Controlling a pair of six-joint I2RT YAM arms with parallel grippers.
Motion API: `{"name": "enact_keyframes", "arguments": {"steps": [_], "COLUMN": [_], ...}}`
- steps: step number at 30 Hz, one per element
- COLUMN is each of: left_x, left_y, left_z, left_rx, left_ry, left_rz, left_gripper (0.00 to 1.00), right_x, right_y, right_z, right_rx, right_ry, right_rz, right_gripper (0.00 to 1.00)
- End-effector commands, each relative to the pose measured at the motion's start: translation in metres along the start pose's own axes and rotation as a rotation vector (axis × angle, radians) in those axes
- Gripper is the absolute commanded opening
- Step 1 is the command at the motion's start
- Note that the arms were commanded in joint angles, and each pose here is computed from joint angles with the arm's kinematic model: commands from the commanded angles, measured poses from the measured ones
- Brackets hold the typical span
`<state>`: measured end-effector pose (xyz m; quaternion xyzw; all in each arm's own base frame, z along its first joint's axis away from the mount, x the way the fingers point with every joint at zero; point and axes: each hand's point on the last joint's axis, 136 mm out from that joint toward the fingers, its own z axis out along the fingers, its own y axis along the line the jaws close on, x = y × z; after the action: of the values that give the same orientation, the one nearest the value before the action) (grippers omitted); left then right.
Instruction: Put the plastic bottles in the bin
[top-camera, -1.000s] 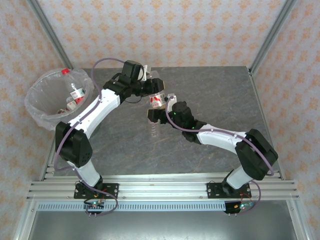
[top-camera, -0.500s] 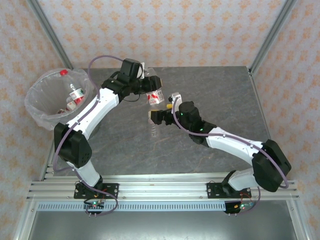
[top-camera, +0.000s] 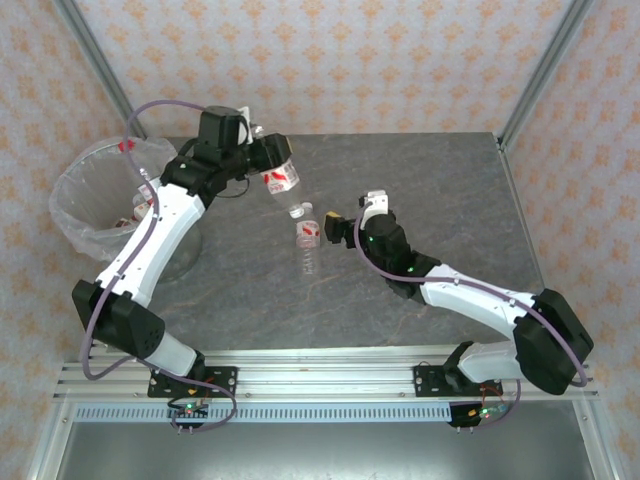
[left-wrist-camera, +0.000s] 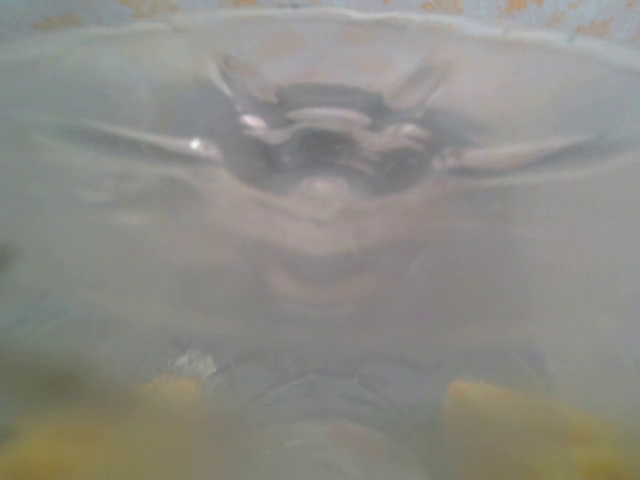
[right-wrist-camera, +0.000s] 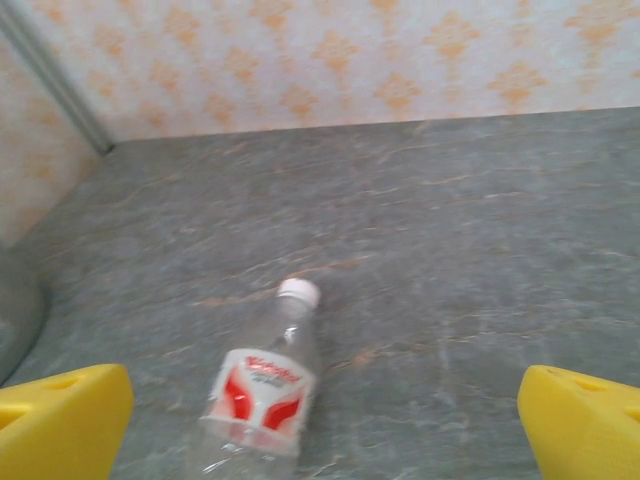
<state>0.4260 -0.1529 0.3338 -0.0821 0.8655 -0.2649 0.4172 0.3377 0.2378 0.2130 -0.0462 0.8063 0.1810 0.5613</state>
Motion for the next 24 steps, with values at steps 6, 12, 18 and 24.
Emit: {"name": "enact_keyframes", "arguments": {"steps": [6,12,18,24], "left_x": [-0.048,-0.088,-0.112,-0.127], "left_y": [0.008,0.012,0.024,0.024], "left_z": [-0.062,-0.116,-0.164,-0.208], "left_rx": [-0.115,-0.242,-0.381,-0.449], "left_ry": [-0.171,-0.372,-0.541,-0.67], "left_rz": [0.095,0.159,0.207,0.247], "left_gripper": [0.63,0.63,0.63,0.63], "right_x": [0.004,0.006,0.006,0.006], "right_y": [-0.039,-0.042,-0.041,-0.039], "right_z": [0.001,0.005,0.007,0.008], "right_rx": [0.216,0.24,0.235,0.226], "right_ry": [-0.032,-0.035,-0.039,-0.037], "right_rz": [0.041,0.042,0.045,0.049], "right_gripper": [0.99,0.99,0.99,0.99]}}
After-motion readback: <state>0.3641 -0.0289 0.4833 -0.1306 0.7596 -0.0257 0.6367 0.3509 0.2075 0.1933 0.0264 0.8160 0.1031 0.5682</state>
